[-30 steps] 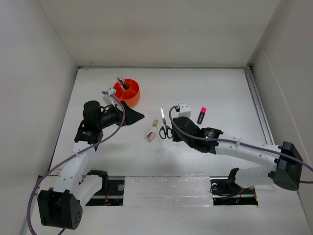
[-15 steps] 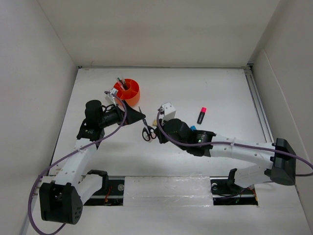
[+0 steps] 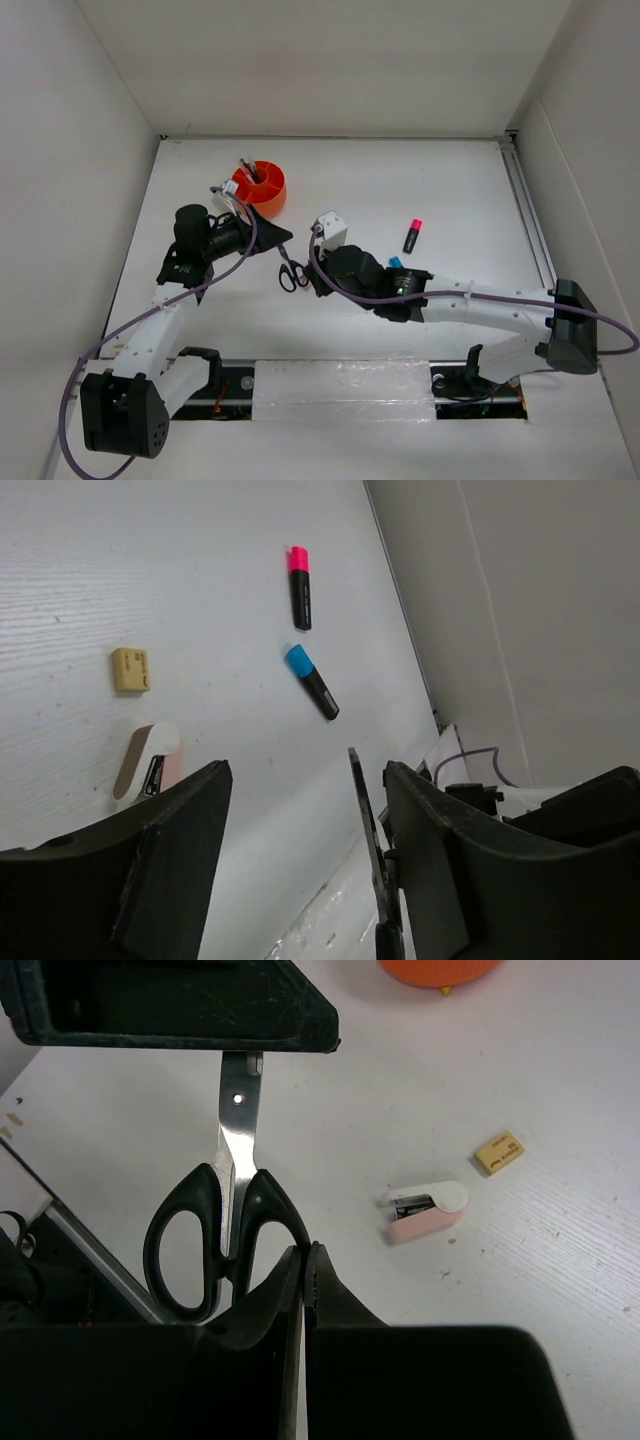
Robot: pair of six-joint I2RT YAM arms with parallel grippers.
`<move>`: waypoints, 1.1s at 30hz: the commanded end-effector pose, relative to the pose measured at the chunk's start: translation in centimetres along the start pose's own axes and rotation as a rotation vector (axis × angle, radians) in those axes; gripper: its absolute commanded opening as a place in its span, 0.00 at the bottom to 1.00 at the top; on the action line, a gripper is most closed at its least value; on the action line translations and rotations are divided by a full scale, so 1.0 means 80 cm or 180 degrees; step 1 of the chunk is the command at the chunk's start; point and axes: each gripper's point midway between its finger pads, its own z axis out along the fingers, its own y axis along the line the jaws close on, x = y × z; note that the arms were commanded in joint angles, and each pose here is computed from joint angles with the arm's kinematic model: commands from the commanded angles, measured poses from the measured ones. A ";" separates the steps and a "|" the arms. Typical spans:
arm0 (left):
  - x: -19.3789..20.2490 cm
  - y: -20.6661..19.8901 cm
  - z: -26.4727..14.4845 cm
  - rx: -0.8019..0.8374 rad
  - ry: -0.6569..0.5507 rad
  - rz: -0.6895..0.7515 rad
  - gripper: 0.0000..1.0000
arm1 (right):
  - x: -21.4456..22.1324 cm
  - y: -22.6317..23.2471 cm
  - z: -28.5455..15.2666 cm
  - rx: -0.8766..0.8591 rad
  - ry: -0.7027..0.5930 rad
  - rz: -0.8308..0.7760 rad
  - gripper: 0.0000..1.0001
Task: Sort the stationery into containers
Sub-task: Pick up the scissors from the center of the board, then place the scissors in the storage box.
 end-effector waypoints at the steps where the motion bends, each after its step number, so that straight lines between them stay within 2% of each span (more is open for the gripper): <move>1: -0.014 -0.012 -0.001 0.0063 -0.0088 0.0145 0.57 | -0.049 0.027 -0.003 -0.0174 -0.0327 0.0112 0.00; 2: -0.014 -0.013 -0.001 0.0063 -0.0087 0.0116 0.53 | -0.042 0.032 -0.001 -0.0190 -0.0286 0.0085 0.00; 3: -0.014 -0.013 -0.001 0.0063 -0.0087 0.0116 0.42 | -0.047 0.034 -0.001 -0.0201 -0.0310 0.0097 0.00; 5: -0.014 -0.013 -0.001 0.0063 -0.0087 0.0116 0.33 | -0.043 0.033 0.006 -0.0149 -0.0289 0.0081 0.00; 6: -0.015 -0.015 0.000 0.0085 -0.0068 0.0077 0.21 | -0.046 0.031 0.009 -0.0097 -0.0316 0.0086 0.00; 9: -0.012 -0.020 0.000 0.0140 -0.0018 0.0044 0.06 | -0.046 0.027 0.017 0.0010 -0.0329 0.0076 0.00; 11: -0.013 -0.022 0.000 0.0165 0.0006 0.0044 0.00 | -0.045 0.028 0.027 0.0063 -0.0320 0.0063 0.00; 16: -0.024 -0.029 0.000 0.0178 -0.0060 0.0098 0.00 | -0.041 0.024 0.047 0.0247 -0.0319 0.0001 0.00; 18: -0.035 -0.038 -0.003 0.0194 -0.0150 0.0249 0.00 | -0.045 0.023 0.055 0.0254 -0.0319 0.0015 0.00; 19: -0.043 -0.040 -0.004 0.0141 -0.0209 0.0297 0.00 | -0.042 0.028 0.055 0.0175 -0.0284 0.0013 0.08; 20: -0.049 -0.041 -0.006 0.0107 -0.0238 0.0431 0.00 | -0.047 0.024 0.058 0.0170 -0.0307 0.0044 0.21; 21: -0.054 -0.043 -0.007 0.0074 -0.0256 0.0492 0.00 | -0.047 0.024 0.058 0.0170 -0.0307 0.0044 0.37; 23: -0.073 -0.044 -0.011 -0.0089 -0.0396 0.0622 0.00 | -0.057 0.020 0.050 0.0205 -0.0393 0.0079 0.78; 27: -0.103 -0.037 -0.012 -0.0342 -0.0602 0.0901 0.00 | -0.072 -0.004 0.032 0.0323 -0.0512 0.0144 0.90; 32: -0.151 -0.036 -0.008 -0.0354 -0.0755 0.1208 0.00 | -0.081 -0.034 -0.009 0.0344 -0.0639 0.0199 0.91; 33: -0.174 -0.048 -0.010 -0.0376 -0.0869 0.1403 0.00 | -0.080 -0.037 -0.015 0.0339 -0.0651 0.0206 0.91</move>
